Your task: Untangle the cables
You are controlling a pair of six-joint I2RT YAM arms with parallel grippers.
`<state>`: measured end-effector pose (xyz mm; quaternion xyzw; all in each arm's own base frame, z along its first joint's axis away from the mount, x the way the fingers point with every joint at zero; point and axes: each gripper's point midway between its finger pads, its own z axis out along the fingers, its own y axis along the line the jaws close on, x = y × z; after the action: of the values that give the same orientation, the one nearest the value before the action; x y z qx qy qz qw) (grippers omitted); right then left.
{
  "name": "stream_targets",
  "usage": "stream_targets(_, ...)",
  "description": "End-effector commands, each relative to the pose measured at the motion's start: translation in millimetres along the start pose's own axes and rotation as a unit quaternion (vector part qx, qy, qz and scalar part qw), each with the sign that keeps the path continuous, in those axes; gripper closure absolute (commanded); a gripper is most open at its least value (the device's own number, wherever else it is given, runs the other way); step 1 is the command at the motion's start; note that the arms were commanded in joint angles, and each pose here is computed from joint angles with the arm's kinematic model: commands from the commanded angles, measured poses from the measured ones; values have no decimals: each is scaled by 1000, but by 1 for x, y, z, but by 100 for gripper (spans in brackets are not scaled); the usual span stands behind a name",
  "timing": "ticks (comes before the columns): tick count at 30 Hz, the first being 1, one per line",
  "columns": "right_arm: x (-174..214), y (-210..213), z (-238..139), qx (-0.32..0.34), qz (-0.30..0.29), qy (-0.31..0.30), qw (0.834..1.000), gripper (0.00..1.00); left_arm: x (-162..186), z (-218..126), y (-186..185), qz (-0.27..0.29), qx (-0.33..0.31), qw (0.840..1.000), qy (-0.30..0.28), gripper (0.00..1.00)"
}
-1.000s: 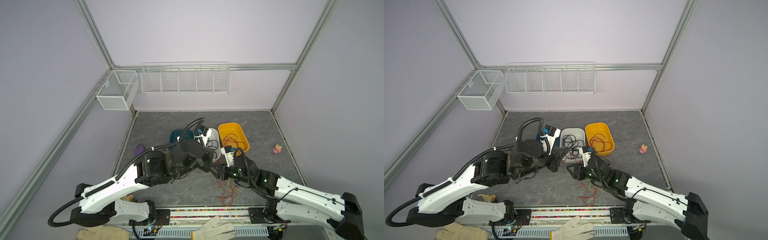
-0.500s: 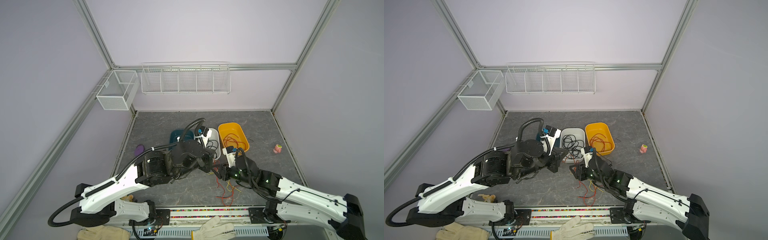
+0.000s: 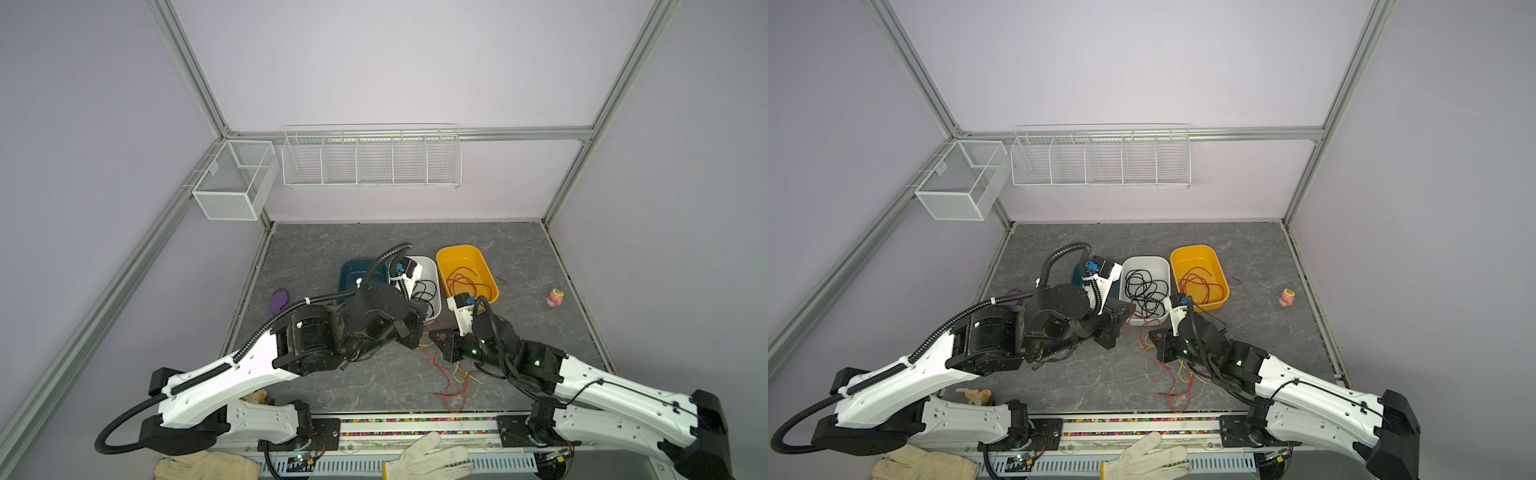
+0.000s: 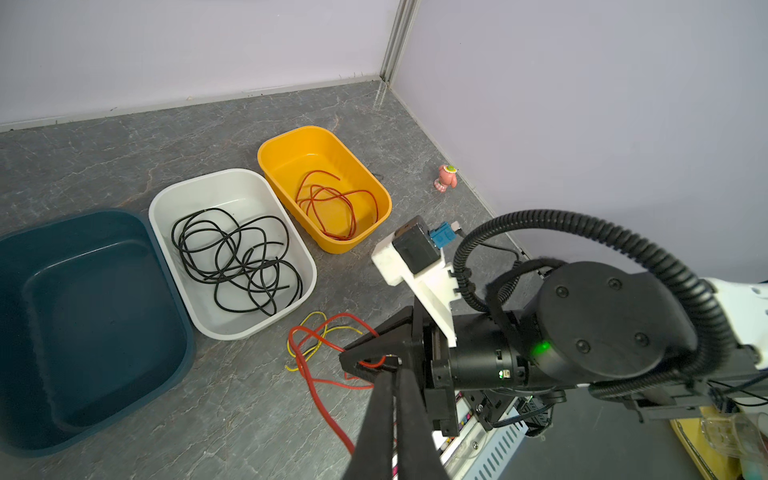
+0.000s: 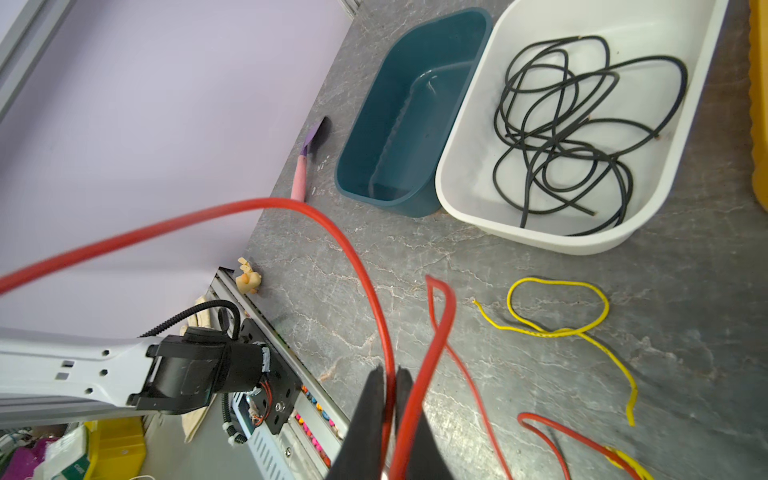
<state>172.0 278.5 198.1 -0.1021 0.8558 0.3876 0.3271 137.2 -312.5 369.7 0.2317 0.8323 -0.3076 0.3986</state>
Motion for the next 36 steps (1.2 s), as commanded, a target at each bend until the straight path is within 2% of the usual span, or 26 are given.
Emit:
stream_targets(1,-6,11,-6,-18,-10,-6,1000,94,6,1,12,-1,-22,1000,2,100)
stream_targets(10,-7,13,-22,-29,-38,-8,999,94,31,18,39,-22,-44,999,23,100)
stream_targets(15,-12,11,-40,-21,-55,-21,998,94,54,33,59,-52,-45,997,39,92)
stream_targets(23,-22,7,-62,4,-78,-32,996,94,80,54,80,-66,-58,994,66,79)
stream_targets(31,-30,-14,-83,69,-90,-41,993,94,88,57,113,-77,-80,990,85,62)
stream_targets(36,-30,-31,-89,115,-89,-32,989,94,78,46,130,-69,-96,990,78,50)
